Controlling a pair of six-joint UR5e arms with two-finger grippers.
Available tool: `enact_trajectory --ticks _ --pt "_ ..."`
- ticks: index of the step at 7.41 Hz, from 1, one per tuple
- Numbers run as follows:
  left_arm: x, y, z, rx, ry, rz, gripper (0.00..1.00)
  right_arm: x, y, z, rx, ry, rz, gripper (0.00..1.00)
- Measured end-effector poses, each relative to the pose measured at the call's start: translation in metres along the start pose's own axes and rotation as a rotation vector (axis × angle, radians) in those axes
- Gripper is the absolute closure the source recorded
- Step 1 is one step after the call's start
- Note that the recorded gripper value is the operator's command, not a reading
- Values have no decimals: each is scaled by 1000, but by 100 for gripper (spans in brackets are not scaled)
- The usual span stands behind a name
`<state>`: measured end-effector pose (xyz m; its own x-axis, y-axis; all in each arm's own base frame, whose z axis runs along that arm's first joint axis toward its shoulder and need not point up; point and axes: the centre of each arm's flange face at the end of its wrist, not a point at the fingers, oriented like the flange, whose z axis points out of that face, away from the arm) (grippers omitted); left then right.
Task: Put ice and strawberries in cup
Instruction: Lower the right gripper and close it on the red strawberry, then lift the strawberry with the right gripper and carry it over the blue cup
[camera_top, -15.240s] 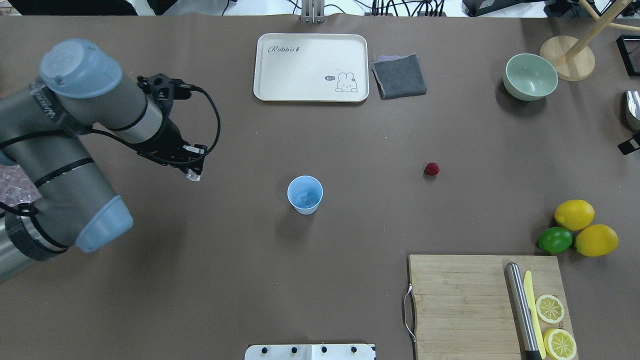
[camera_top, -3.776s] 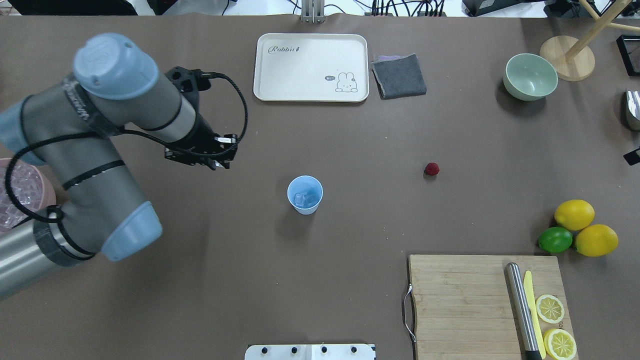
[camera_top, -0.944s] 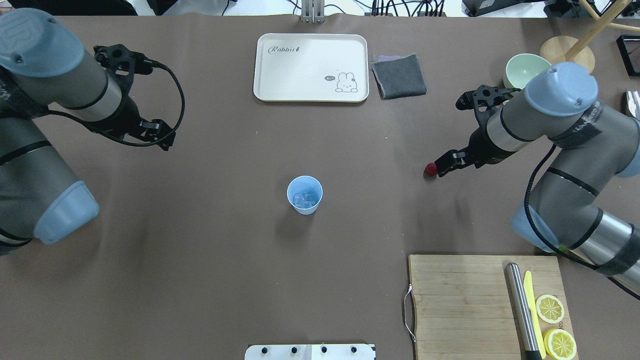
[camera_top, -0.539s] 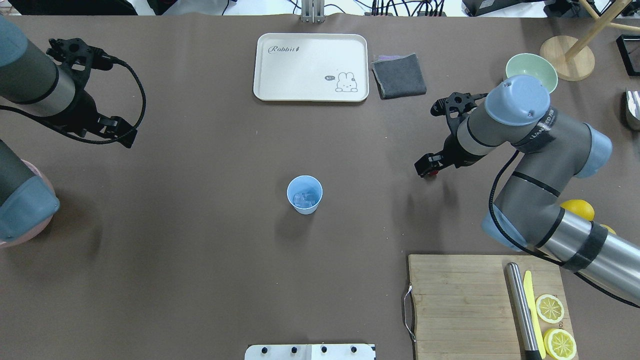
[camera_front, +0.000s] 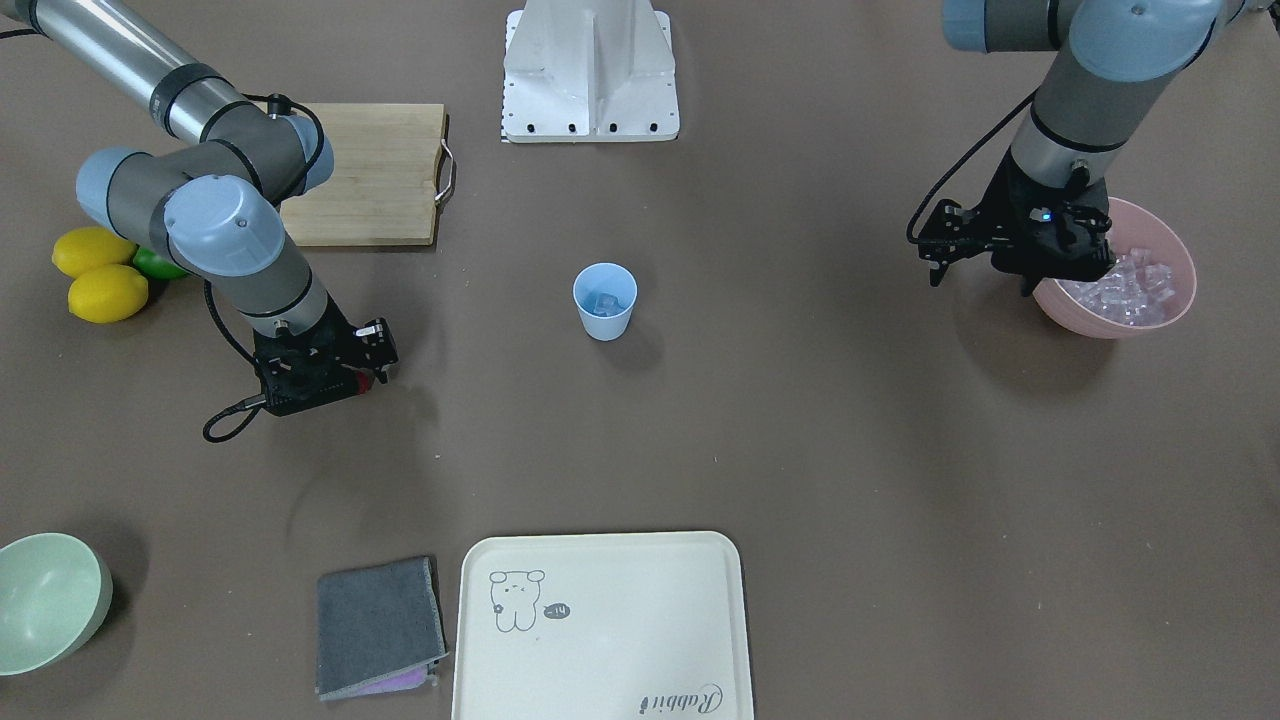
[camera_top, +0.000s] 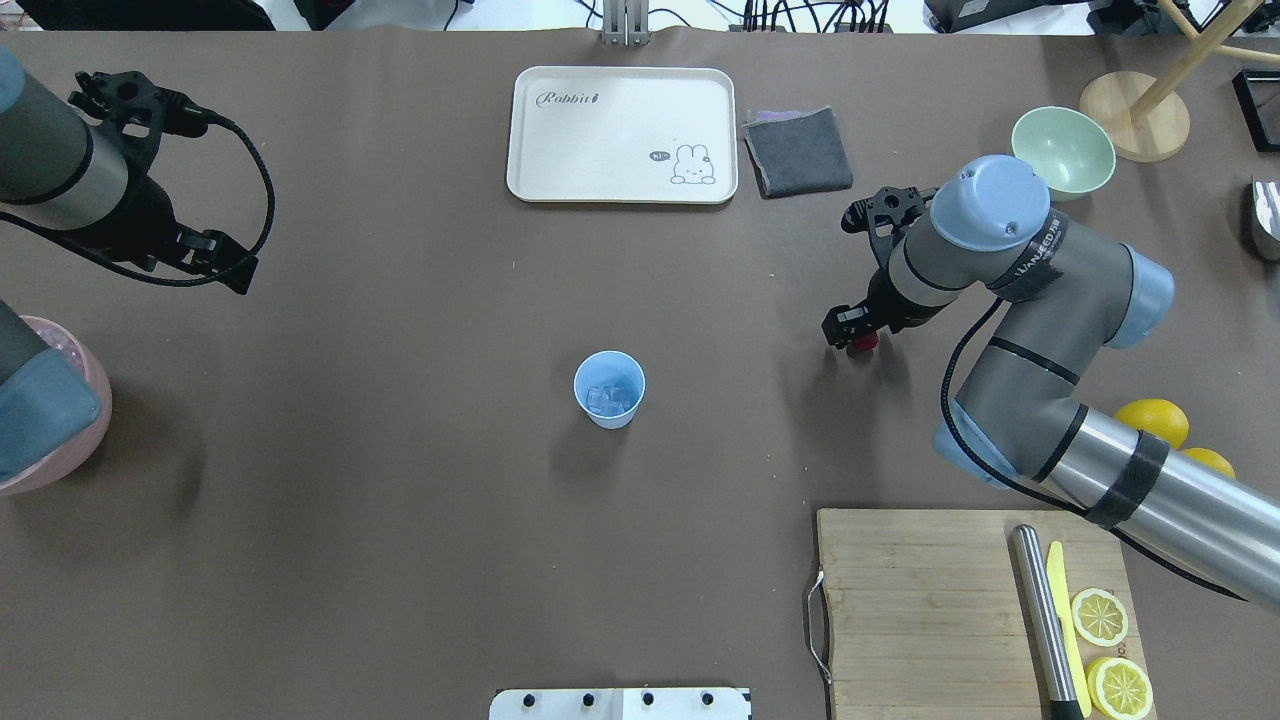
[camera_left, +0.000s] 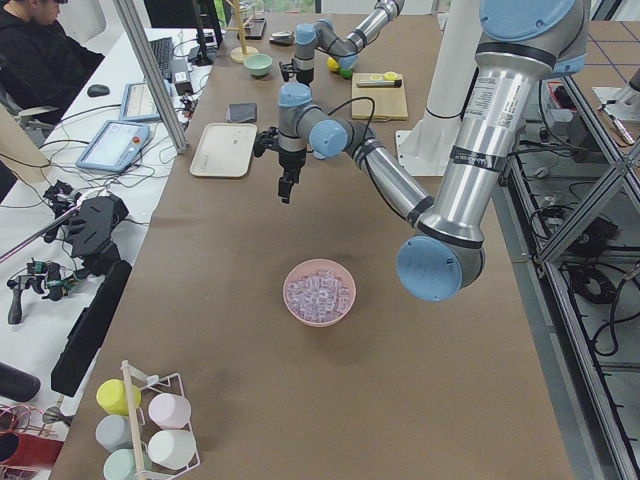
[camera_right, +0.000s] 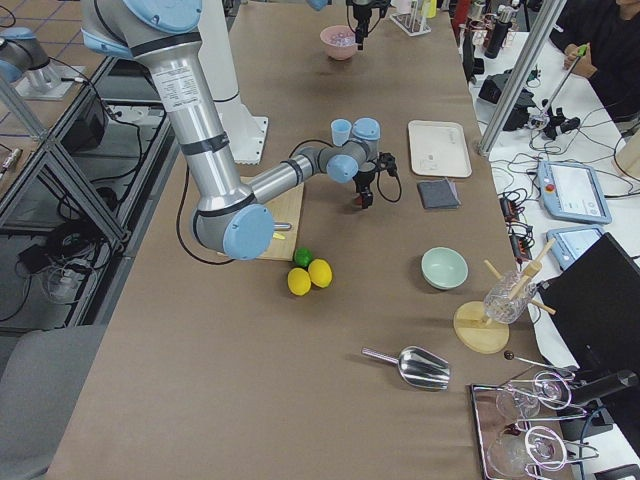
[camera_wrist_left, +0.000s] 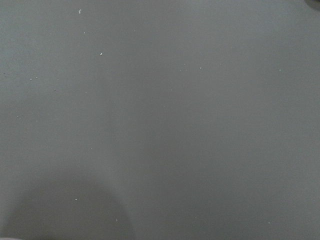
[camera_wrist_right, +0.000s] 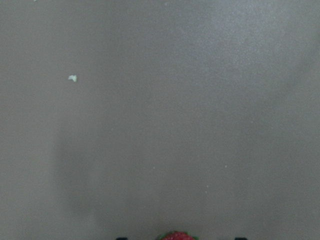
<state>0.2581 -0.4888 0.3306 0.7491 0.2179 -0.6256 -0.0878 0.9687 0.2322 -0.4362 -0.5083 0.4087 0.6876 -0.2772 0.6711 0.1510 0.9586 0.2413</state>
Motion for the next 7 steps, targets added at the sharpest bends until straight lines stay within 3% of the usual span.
enact_trajectory --ticks 4,7 --pt "-3 -1 -1 2 0 -3 3 -13 -5 -16 11 -25 -6 100" --pt "-60 -5 -8 8 -47 52 3 -94 -29 -94 13 -48 56 100"
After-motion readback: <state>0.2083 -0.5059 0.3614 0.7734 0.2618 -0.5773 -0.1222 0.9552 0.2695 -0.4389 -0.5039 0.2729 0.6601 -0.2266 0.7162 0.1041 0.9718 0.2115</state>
